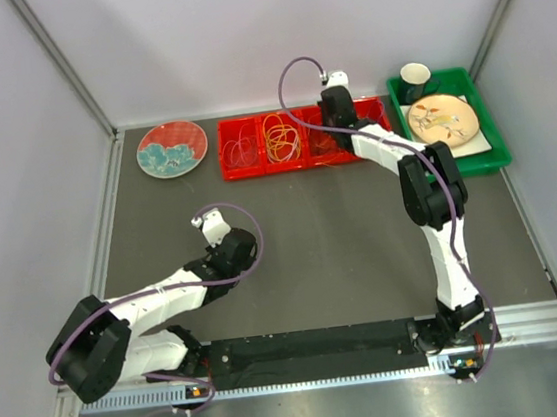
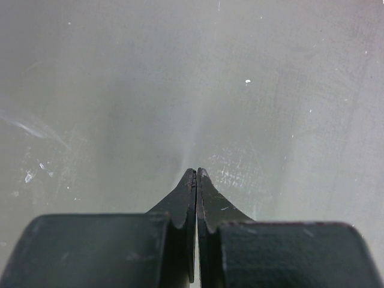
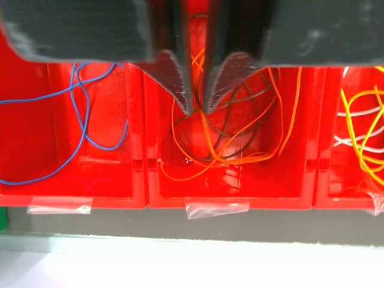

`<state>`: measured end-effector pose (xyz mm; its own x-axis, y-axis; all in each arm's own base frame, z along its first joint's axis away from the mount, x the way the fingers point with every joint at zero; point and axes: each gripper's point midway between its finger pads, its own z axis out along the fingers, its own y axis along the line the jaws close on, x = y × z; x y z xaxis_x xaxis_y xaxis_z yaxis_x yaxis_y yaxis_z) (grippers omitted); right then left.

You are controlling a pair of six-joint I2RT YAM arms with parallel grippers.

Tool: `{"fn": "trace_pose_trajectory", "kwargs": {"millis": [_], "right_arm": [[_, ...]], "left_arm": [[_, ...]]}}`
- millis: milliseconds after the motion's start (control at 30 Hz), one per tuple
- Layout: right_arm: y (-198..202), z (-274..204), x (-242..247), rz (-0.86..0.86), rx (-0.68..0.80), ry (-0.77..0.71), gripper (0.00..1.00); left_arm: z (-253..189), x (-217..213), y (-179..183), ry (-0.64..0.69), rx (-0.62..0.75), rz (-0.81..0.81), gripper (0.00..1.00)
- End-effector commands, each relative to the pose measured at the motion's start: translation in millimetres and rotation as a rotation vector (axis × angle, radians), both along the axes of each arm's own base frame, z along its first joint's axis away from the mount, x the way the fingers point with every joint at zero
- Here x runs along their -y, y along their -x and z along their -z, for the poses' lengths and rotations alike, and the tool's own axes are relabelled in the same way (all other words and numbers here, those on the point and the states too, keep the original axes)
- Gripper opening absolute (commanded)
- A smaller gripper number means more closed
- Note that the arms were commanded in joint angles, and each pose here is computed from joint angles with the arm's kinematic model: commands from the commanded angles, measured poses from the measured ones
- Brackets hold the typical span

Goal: Untangle the cables

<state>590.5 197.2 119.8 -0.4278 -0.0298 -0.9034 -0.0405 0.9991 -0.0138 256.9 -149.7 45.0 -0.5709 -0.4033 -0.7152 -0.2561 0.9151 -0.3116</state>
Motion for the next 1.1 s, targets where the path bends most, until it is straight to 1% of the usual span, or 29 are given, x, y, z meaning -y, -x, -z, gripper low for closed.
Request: {"fn": "trace_pose_trajectory", "kwargs": {"millis": [0,67,100,133,167,200,233,300,400,433,500,567,700,800,900,1067], "right_arm": [[5.0,-61.0,-7.6,-0.038,0.047,-0.03,0.3],[7.0,-78.9,-9.5,-0.044,0.055,-0.044,0.47],[10.0,-92.6,-7.7,-0.041,0.068,-0.05,0.63],[13.7,-98.2,-6.4,-0.038,0.062,-0.053,0.69],[15.9,-104.8,-2.9,-0.026,0.068,-0.056,0.72],[21.7,-122.6,-0.3,-0.021,0.089,-0.065,0.74],[27.5,-123.2,2.3,-0.014,0.076,-0.068,0.75],[41.5,-140.0,6.1,-0.017,0.079,-0.088,0.75],[65.4,-141.7,8.4,-0.024,0.019,-0.13,0.75],[73.2,-138.4,3.9,-0.052,-0.01,-0.142,0.75],[92.8,-115.3,3.1,-0.07,-0.1,-0.144,0.74],[110.6,-105.6,-4.0,-0.114,-0.151,-0.146,0.73],[138.2,-64.7,-5.0,-0.151,-0.282,-0.123,0.72],[149.2,-41.5,-4.1,-0.162,-0.346,-0.108,0.71],[155.1,-28.2,-3.1,-0.172,-0.38,-0.095,0.71],[158.0,-18.8,-3.3,-0.197,-0.406,-0.075,0.71]], "left_arm": [[-5.7,2.8,-7.0,0.023,0.029,-0.013,0.0],[-6.0,2.5,-7.4,0.023,0.029,-0.015,0.0],[-6.2,3.1,-7.4,0.024,0.03,-0.013,0.0],[-5.6,2.4,-7.3,0.022,0.028,-0.014,0.0],[-5.7,2.4,-7.2,0.021,0.027,-0.015,0.0],[-5.9,2.5,-7.4,0.021,0.028,-0.014,0.0],[-5.8,2.5,-7.5,0.02,0.027,-0.014,0.0],[-5.2,2.1,-7.8,0.015,0.024,-0.014,0.0],[-4.9,2.3,-8.0,0.012,0.02,-0.014,0.0],[-4.6,2.1,-8.0,0.011,0.02,-0.016,0.0],[-5.4,2.3,-8.2,0.012,0.021,-0.016,0.0],[-5.1,2.1,-8.0,0.011,0.02,-0.016,0.0],[-5.1,2.1,-8.0,0.011,0.02,-0.016,0.0],[-4.7,2.0,-8.0,0.01,0.019,-0.016,0.0],[-3.7,2.1,-7.7,0.007,0.015,-0.014,0.0],[-3.4,2.5,-8.5,0.001,0.009,-0.016,0.0]]}}
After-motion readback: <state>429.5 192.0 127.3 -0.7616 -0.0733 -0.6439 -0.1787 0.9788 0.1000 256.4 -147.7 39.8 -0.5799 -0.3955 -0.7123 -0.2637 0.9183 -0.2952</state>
